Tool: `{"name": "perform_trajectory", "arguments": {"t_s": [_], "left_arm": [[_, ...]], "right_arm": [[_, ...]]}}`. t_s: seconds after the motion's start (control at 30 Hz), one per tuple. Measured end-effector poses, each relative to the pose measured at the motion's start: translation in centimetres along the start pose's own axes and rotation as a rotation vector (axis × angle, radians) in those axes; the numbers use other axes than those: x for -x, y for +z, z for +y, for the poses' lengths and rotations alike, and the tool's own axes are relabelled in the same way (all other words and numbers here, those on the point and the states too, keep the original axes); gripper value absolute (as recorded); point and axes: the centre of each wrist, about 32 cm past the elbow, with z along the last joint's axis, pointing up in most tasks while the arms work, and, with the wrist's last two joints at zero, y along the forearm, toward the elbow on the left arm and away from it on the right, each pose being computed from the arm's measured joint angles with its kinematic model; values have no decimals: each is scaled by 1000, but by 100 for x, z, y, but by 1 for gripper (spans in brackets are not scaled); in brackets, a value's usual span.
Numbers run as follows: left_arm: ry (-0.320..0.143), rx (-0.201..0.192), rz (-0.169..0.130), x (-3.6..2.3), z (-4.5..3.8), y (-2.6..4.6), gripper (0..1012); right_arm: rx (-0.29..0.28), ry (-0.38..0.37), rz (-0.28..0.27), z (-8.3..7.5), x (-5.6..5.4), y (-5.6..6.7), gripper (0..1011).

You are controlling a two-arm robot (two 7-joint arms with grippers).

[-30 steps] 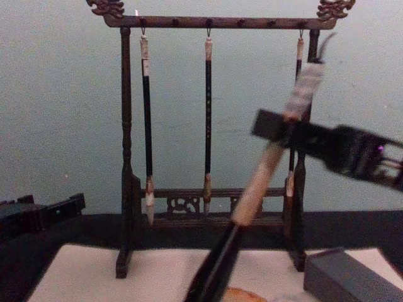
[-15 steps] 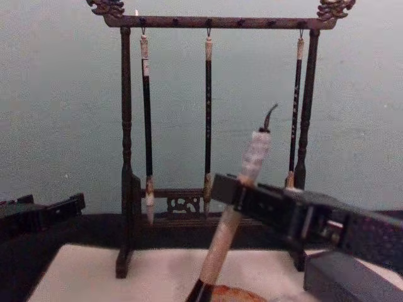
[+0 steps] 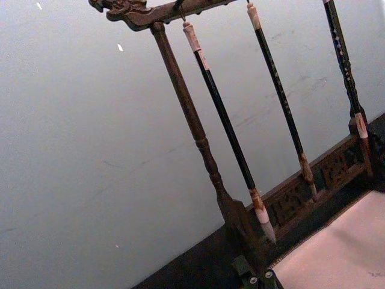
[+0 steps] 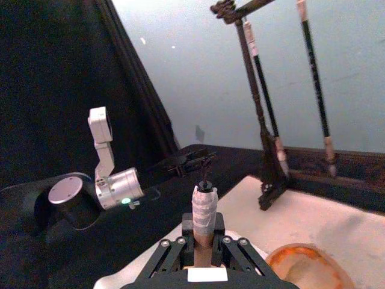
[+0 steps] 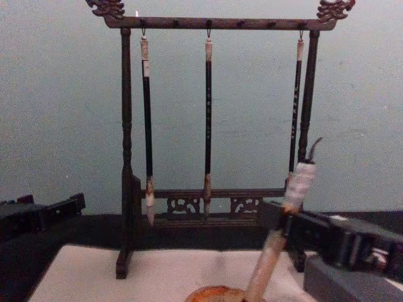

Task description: Pick up the brush from the inkstone, write on the paper, then place the brush back to its original position.

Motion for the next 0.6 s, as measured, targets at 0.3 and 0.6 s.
{"name": "perform_trajectory", "arguments": {"t_s": [0.3, 0.6], "left_arm": [[0, 0, 0, 0, 0, 0, 1002], [0, 0, 0, 0, 0, 0, 1002]], "right_arm": [[-33, -41, -16, -230, -39, 67, 175], [-57, -76, -21, -389, -80, 115, 175]]}}
